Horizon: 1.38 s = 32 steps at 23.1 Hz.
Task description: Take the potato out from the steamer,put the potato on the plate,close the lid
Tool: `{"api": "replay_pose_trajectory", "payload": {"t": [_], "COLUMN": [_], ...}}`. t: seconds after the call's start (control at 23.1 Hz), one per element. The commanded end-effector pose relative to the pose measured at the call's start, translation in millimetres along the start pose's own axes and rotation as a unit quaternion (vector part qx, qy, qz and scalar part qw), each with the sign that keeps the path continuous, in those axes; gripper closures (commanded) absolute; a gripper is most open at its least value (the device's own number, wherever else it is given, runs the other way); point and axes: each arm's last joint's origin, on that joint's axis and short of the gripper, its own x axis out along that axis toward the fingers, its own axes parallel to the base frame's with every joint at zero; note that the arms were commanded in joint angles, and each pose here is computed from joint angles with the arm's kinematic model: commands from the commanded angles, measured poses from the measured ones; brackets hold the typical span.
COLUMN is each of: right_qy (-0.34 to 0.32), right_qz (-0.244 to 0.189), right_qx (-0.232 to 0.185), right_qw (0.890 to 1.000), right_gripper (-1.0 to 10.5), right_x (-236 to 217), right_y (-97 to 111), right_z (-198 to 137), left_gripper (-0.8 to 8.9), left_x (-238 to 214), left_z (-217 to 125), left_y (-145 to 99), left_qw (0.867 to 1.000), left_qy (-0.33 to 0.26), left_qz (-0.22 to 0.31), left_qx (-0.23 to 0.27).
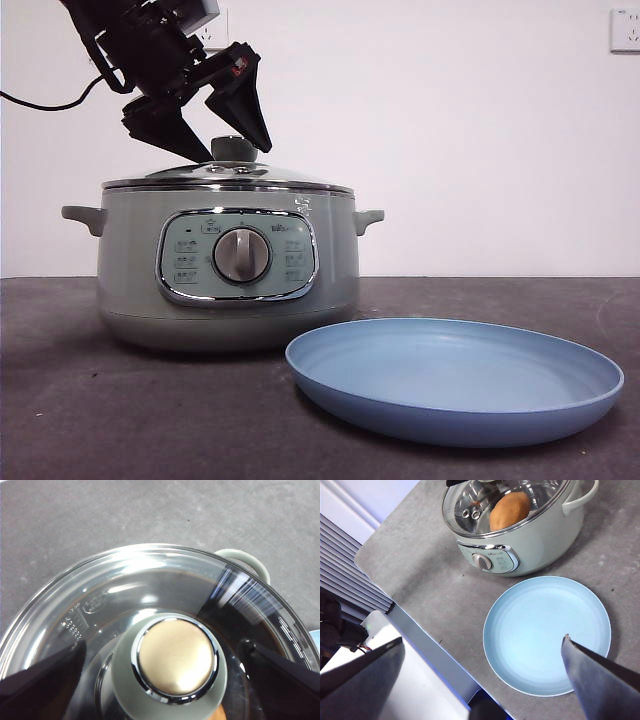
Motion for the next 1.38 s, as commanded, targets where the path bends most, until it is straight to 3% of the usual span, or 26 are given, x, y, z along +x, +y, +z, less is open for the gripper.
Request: {"api": "replay_pose_trajectory", "payload": {"t": [0.04, 0.09, 0.22, 0.65, 0.99, 1.38], "right_qy": [-0.002, -0.002, -0.002, -0.002, -0.002, -0.037], "right_qz": [-0.001, 0.000, 0.000, 0.000, 0.000, 0.003], "right_qx": [-0.001, -0.001, -0.002, -0.002, 0.000, 0.023], "right_qw": [1.000, 1.000, 1.000, 1.000, 1.000, 0.999], "right_gripper": [2.9, 2.9, 2.9, 2.9, 2.9, 2.9], "right_x": [0, 0, 0, 0, 0, 3], "right_y": [0, 0, 0, 0, 0, -2], "right_z": [1, 1, 1, 1, 1, 12], "left_gripper": [1.27, 1.32, 3.54, 8.29, 8.22, 8.22], "left_x": [4, 5, 5, 7, -10, -125], "left_z": [1, 1, 0, 1, 8, 21], "left_y": [-1, -3, -4, -12, -12, -27], "left_qw": [1.000, 1.000, 1.000, 1.000, 1.000, 0.994], "left_qy": [-0.003, -0.002, 0.003, 0.006, -0.020, -0.104], "left_qz": [-0.002, -0.001, 0.003, -0.006, 0.002, 0.036], "left_qx": [0.011, 0.012, 0.013, 0.016, 0.018, 0.017]}}
